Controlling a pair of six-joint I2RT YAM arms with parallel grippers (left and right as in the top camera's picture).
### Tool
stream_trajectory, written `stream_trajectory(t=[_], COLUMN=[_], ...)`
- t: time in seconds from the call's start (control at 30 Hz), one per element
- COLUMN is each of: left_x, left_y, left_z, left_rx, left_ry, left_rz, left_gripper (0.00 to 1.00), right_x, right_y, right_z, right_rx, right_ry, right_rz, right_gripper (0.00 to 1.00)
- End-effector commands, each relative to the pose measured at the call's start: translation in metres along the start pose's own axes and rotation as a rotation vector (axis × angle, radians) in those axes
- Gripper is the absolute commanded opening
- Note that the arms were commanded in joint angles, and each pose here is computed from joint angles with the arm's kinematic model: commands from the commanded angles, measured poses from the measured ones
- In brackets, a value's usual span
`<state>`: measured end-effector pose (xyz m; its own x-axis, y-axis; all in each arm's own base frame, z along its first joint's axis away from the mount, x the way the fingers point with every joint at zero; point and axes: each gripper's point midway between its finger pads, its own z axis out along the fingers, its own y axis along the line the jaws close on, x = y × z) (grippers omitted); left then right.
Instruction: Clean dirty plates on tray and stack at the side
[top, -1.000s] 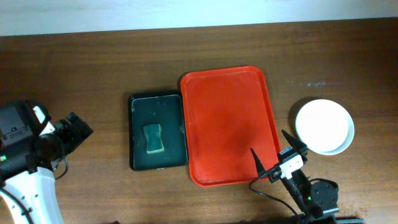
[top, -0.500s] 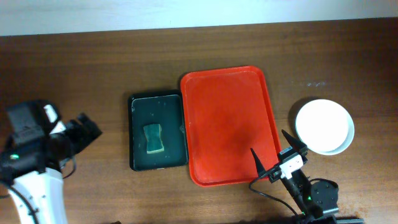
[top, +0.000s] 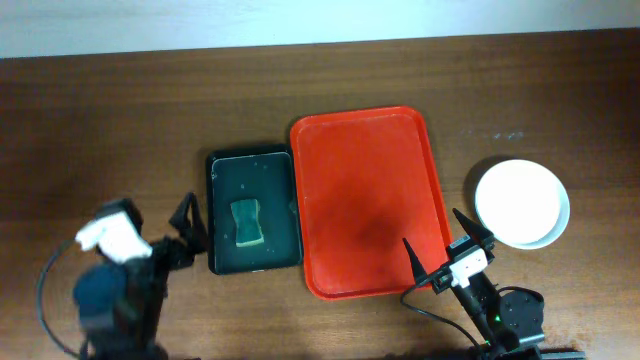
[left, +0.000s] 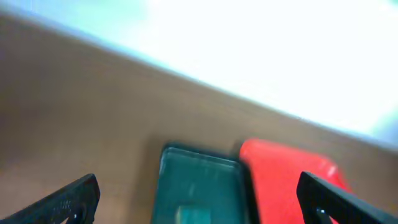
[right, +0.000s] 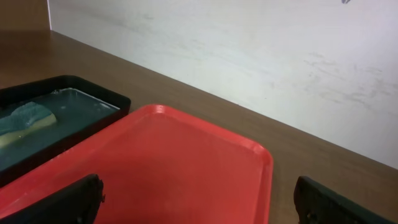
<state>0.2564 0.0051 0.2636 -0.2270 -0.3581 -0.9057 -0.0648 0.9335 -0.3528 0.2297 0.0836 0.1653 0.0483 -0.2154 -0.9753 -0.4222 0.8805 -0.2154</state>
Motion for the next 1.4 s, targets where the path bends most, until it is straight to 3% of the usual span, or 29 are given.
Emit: stream_trajectory(t=[0.0, 0.23, 0.47, 0.73, 1.37], left_x=[0.001, 0.02, 0.047, 0.101, 0.101], left_y=[-0.002, 0.006, 0.014, 0.03, 0.029], left_z=[-0.015, -0.026, -0.004, 0.015, 0.015], left_rx=[0.04, 0.092, 0.117, 0.072, 0.073], left_ry=[-0.117, -0.305, -0.328, -0.15, -0.152], left_rz=[0.02, 0.039, 0.042, 0.029, 0.029], left_gripper=[1.0, 0.99, 0.99, 0.99, 0.99], right_x=[0.002, 0.002, 0.002, 0.002, 0.002], right_y=[0.002, 0.002, 0.002, 0.002, 0.002], right_z=[0.0, 0.0, 0.0, 0.0, 0.0], right_rx=[-0.003, -0.003, -0.003, -0.003, -0.003], right_ry=[-0.002, -0.002, -0.002, -0.002, -0.002], right_rz=[0.003, 0.003, 0.003, 0.003, 0.003], right_gripper=[0.98, 0.98, 0.98, 0.98, 0.98])
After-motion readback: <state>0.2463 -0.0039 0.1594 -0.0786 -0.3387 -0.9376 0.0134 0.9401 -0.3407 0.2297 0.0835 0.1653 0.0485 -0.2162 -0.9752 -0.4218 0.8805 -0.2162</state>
